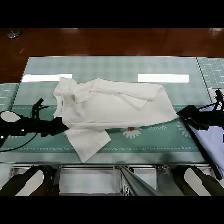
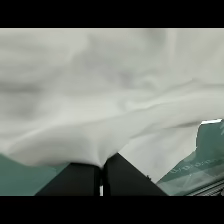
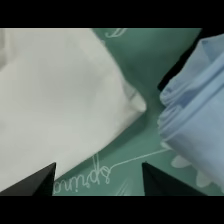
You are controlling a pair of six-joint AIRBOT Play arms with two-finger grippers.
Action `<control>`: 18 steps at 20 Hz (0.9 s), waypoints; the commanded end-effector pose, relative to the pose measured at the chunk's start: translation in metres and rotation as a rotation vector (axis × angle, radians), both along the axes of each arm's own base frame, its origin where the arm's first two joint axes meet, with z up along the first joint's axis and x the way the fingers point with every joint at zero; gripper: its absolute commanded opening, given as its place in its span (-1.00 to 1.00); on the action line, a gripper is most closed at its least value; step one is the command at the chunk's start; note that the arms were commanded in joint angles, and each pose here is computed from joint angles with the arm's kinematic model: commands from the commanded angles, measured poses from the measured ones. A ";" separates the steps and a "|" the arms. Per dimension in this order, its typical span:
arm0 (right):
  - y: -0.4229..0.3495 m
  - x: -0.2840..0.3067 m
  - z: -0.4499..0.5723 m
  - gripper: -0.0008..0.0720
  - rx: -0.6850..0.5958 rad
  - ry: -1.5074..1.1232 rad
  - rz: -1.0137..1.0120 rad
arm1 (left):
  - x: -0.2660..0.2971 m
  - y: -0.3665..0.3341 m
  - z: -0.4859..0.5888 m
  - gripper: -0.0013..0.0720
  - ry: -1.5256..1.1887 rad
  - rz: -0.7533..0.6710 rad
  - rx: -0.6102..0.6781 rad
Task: Fold the shirts.
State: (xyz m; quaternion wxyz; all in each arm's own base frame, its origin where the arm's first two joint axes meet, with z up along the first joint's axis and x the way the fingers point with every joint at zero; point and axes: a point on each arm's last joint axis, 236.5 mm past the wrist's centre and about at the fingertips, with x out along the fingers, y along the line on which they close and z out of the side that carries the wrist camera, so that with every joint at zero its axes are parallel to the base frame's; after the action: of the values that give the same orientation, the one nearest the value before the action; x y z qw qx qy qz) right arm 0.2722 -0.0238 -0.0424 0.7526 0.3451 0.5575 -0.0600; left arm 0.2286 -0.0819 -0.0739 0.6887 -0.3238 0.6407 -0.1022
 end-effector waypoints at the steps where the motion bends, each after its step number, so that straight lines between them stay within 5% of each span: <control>1: -0.004 -0.004 -0.014 0.73 0.012 0.065 -0.039 | 0.006 0.026 0.007 -0.88 -0.019 0.053 0.017; 13: 0.043 0.023 -0.059 0.72 0.138 0.171 0.028 | 0.002 0.015 0.010 -0.88 -0.005 0.026 -0.013; 14: 0.044 0.025 -0.059 0.57 0.143 0.165 0.022 | 0.003 0.014 0.011 -0.88 -0.008 0.030 -0.019; 16: 0.045 0.023 -0.058 -0.56 0.140 0.160 0.049 | 0.007 0.013 0.013 -0.88 -0.017 0.042 -0.031; 17: 0.048 0.023 -0.057 -0.93 0.144 0.146 0.087 | 0.009 0.011 0.014 -0.88 -0.022 0.049 -0.039; 18: 0.050 0.023 -0.055 -0.94 0.150 0.139 0.106 | 0.011 0.009 0.017 -0.88 -0.034 0.051 -0.054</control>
State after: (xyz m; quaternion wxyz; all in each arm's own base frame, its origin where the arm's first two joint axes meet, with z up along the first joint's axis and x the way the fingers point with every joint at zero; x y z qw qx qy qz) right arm 0.2942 0.0197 -0.1009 0.6831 0.3733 0.6271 -0.0291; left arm 0.2339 -0.0690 -0.0616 0.6902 -0.3448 0.6283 -0.0998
